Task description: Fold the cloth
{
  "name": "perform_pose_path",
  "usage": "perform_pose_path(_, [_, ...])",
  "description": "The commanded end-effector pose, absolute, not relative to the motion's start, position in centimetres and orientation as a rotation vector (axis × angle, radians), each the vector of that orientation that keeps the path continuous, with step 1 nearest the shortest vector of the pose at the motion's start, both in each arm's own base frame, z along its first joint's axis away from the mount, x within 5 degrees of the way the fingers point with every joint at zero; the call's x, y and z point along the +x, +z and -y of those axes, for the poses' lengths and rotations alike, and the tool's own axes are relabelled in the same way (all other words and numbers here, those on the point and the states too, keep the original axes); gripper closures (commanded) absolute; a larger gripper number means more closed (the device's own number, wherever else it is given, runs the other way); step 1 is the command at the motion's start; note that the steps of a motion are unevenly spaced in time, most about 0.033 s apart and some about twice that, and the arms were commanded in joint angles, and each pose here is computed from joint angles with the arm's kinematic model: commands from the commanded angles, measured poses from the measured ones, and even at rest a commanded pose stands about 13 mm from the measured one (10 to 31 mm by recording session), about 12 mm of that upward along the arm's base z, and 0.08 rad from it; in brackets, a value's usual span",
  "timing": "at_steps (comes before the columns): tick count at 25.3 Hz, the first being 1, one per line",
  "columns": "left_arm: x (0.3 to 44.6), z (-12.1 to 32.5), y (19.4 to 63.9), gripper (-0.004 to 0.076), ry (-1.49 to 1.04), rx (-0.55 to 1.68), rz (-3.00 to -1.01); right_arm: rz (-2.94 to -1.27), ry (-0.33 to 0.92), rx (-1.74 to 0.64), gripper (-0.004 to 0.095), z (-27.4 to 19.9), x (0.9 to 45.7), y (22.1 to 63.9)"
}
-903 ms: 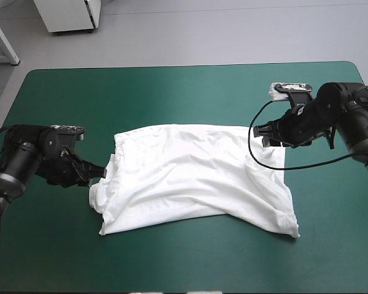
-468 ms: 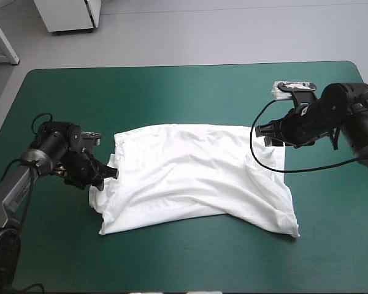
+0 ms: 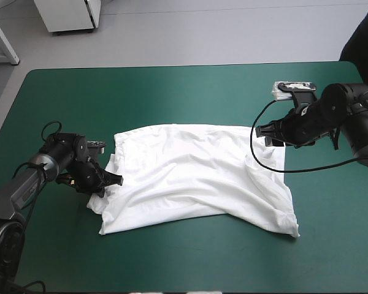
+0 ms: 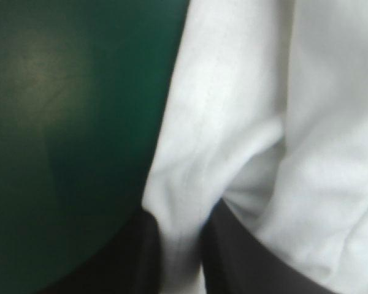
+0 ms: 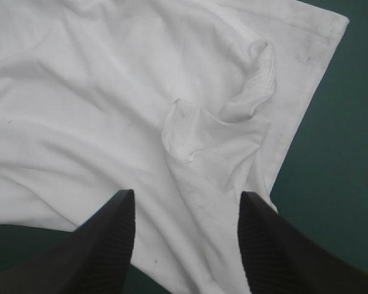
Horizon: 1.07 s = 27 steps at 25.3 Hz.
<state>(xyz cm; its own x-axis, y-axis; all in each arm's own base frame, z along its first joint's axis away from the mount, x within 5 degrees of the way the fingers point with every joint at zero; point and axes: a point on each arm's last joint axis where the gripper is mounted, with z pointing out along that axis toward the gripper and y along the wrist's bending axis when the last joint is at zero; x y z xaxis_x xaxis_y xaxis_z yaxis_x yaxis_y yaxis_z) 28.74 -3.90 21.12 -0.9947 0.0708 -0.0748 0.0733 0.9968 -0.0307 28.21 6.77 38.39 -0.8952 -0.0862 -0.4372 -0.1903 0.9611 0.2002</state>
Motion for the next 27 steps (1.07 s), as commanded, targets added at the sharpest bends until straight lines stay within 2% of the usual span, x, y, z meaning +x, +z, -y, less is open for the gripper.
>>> perform_pose_path(1, [29.0, 3.7, 21.1, 0.0745, -0.039, 0.097, -3.044, -2.603, 0.34, -0.205, 0.0422, -6.6, 27.1, 40.5])
perform_pose_path(7, [29.1, 3.8, 21.7, 0.0746, -0.04, 0.095, -3.037, -2.586, 0.304, -0.208, 0.0422, -6.3, 26.7, 41.0])
perform_pose_path(15, [29.6, 4.8, 27.0, 0.0746, -0.104, 0.114, -2.852, -2.581, 0.309, -0.199, 0.0449, -6.3, 26.5, 41.1])
perform_pose_path(18, [29.3, 8.7, 28.5, 0.0746, -0.248, 0.257, -2.779, -2.581, 0.309, -0.199, 0.0469, -6.3, 26.5, 41.1])
perform_pose_path(22, [28.1, 13.4, 28.7, 0.0746, -0.317, 0.437, -2.712, -2.581, 0.309, -0.199, 0.0478, -6.3, 26.5, 41.1])
perform_pose_path(27, [28.1, 15.2, 27.4, 0.0746, -0.331, 0.49, -2.737, -2.581, 0.309, -0.199, 0.048, -6.3, 26.5, 41.1])
